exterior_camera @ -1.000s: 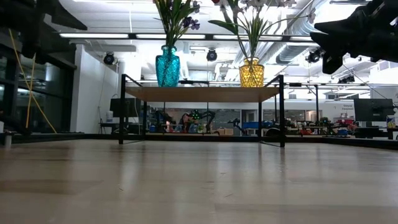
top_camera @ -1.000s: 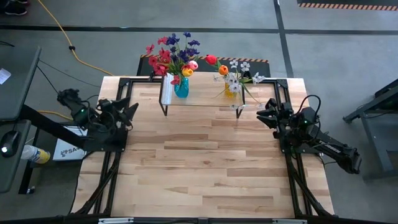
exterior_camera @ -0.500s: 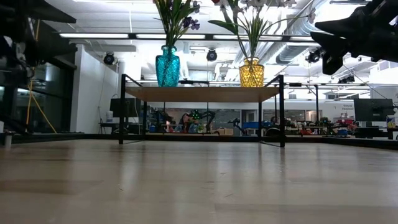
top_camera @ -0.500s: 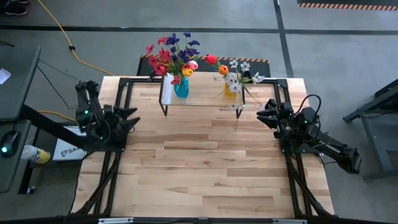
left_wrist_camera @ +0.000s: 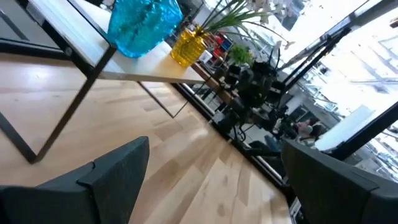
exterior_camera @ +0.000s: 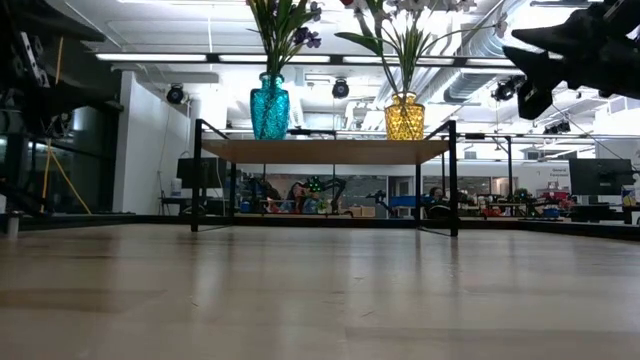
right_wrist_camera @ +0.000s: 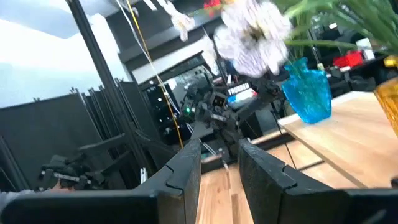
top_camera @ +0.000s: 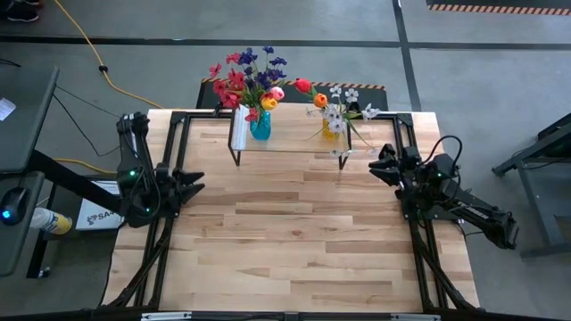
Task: Pick and place flowers into a vace then onto a shelf
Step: Return to Home Position
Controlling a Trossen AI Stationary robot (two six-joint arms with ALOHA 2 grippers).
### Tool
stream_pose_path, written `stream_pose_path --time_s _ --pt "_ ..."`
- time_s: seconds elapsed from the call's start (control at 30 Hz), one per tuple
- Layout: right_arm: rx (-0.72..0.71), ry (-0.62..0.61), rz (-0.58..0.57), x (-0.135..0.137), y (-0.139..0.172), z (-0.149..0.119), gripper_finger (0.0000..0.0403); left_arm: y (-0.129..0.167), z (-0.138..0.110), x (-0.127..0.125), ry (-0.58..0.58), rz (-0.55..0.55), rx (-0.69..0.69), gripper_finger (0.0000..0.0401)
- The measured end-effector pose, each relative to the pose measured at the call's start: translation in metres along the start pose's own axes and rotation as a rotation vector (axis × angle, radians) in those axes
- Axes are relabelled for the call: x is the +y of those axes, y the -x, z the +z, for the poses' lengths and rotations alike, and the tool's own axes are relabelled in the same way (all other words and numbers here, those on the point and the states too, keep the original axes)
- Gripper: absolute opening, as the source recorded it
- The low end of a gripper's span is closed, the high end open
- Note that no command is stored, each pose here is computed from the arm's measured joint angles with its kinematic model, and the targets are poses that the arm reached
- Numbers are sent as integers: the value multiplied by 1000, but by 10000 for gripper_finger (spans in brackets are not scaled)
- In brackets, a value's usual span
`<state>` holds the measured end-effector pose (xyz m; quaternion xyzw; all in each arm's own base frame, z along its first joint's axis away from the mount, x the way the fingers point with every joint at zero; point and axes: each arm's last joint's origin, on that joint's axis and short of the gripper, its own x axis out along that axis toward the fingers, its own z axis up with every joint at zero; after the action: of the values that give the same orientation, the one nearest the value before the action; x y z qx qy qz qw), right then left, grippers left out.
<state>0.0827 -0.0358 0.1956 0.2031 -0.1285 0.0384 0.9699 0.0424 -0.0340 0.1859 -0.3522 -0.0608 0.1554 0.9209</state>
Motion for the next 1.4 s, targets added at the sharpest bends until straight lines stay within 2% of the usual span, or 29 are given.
stream_pose_path --time_s 0.33,0.7,0.83,1.03,1.4 --pt "-41 21 29 3 0 5 99 -1 -35 -6 68 14 -11 397" --pt "-38 20 33 3 0 4 99 -30 -49 -9 16 220 -86 397" --pt "-37 21 35 3 0 4 99 -38 -45 -5 -8 288 -135 397" --pt "-18 23 65 4 0 4 99 -41 -31 -3 -6 331 -185 397" --pt "-1 64 103 6 0 5 99 -40 6 4 -49 339 -215 397"
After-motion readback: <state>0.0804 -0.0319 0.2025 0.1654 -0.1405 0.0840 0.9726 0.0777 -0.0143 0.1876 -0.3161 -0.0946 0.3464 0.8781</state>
